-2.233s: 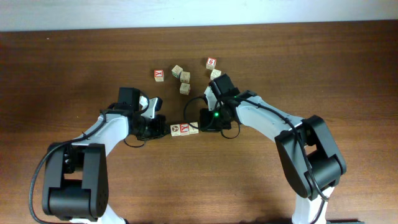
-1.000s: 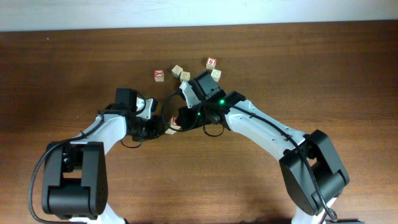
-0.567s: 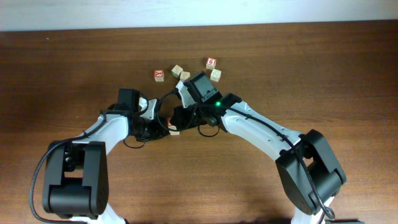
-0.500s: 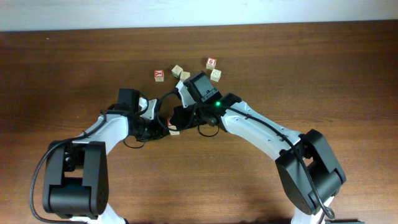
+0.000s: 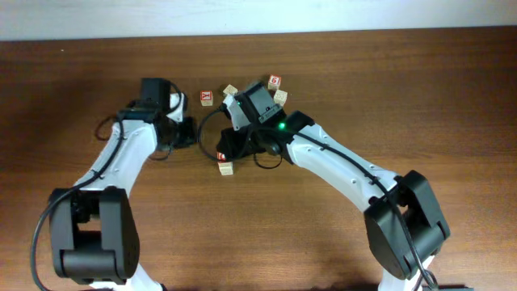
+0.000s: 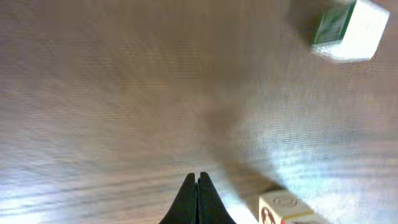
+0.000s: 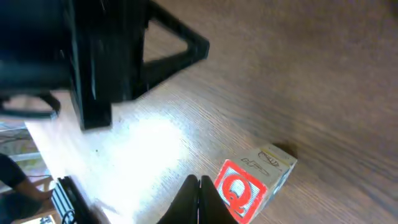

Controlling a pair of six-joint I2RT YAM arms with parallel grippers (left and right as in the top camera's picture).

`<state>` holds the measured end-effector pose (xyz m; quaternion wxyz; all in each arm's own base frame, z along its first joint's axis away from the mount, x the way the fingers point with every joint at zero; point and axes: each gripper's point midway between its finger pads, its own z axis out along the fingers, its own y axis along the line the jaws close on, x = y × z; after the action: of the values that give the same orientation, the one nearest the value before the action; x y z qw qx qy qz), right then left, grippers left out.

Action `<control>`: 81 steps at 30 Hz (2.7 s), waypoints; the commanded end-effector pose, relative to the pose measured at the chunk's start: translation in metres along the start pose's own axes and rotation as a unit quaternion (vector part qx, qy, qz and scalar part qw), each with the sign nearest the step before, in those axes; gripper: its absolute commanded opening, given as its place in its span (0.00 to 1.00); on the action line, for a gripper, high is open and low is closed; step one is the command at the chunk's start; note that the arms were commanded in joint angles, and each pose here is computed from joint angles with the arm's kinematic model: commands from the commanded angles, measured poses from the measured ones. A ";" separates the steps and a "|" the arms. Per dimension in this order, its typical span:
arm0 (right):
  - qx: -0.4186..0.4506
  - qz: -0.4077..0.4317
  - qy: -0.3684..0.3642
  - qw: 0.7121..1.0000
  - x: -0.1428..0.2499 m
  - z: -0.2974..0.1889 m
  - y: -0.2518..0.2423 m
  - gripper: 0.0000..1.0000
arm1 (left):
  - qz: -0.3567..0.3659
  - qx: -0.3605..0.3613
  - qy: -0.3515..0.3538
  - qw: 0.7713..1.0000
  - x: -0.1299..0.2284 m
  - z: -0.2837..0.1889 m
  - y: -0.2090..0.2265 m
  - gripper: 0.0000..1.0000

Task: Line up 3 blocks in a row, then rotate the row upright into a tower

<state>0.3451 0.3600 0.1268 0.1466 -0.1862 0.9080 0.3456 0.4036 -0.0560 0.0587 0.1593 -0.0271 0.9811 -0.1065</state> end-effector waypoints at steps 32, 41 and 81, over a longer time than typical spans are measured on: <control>0.372 -0.101 -0.511 0.769 0.161 -0.280 -0.188 0.99 | 0.011 -0.018 -0.232 0.972 -0.080 -0.193 -0.004 0.99; 0.372 -0.101 -0.511 0.769 0.161 -0.280 -0.188 0.99 | 0.011 -0.018 -0.232 0.972 -0.080 -0.193 -0.004 0.99; 0.372 -0.101 -0.511 0.769 0.161 -0.280 -0.188 0.98 | 0.154 -0.075 -0.544 0.821 0.116 -0.150 0.023 0.99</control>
<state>0.2461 0.0029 0.1595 0.6816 -0.0083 0.7316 0.0126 0.2457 -0.0156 0.1571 0.6780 0.0539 0.7329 0.0139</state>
